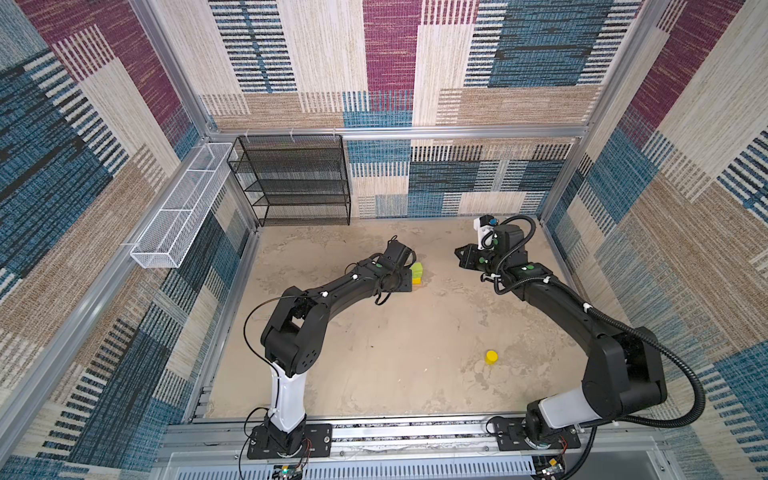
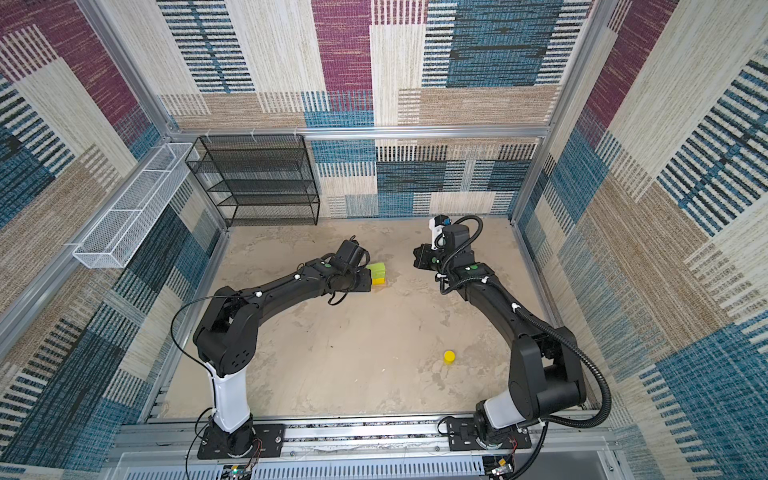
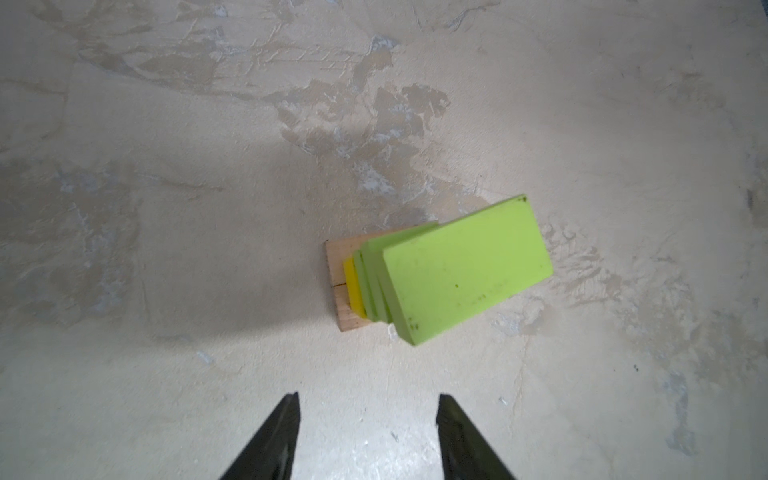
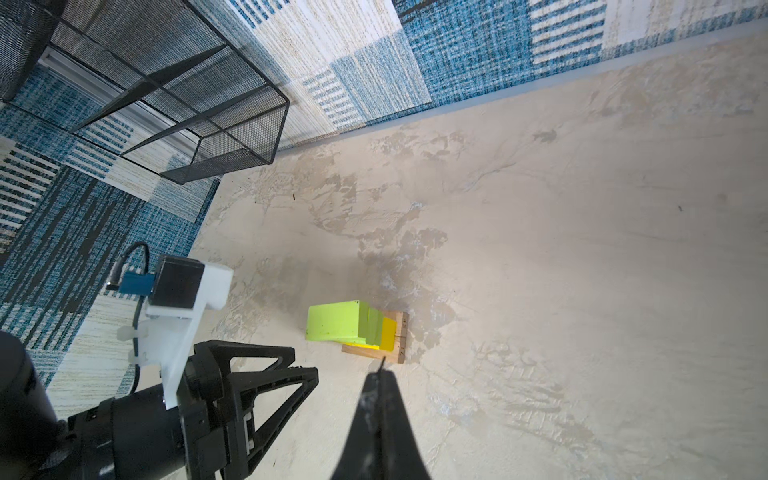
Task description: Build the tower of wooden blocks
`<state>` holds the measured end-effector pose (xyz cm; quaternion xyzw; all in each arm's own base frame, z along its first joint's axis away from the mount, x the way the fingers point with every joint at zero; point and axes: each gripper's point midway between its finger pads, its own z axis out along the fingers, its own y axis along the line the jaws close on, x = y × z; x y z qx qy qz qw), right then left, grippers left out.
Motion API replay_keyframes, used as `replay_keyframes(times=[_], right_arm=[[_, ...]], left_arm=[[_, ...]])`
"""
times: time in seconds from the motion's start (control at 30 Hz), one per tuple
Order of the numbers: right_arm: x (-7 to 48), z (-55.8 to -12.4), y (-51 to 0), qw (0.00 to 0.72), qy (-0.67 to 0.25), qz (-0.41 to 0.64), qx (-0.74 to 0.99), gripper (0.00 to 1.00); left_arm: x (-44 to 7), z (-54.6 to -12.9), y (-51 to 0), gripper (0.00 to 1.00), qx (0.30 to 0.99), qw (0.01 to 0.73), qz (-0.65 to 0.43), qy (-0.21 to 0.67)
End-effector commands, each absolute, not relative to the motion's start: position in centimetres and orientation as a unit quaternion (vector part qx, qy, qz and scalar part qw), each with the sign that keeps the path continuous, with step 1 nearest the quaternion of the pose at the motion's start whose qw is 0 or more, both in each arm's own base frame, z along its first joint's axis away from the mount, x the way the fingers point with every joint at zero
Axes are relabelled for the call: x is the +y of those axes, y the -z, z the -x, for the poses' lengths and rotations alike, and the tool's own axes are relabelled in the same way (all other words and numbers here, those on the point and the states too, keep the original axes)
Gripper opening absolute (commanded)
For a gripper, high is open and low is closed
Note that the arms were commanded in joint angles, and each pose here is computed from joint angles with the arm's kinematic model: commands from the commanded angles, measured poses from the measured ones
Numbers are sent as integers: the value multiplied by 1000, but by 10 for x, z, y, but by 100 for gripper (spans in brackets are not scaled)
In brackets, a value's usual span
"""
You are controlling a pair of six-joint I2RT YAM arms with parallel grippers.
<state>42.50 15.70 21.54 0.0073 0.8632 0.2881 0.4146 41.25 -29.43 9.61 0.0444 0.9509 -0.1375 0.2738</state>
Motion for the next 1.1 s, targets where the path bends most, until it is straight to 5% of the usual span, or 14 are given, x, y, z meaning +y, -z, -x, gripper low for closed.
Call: replay_keyframes(times=[0.0, 1.07], right_arm=[[160, -428, -226, 429, -298, -3, 853, 0], [161, -429, -227, 427, -306, -5, 851, 2]], left_arm=[[-293, -418, -99, 57, 949, 283, -31, 133], [-290, -428, -96, 57, 951, 283, -19, 128]])
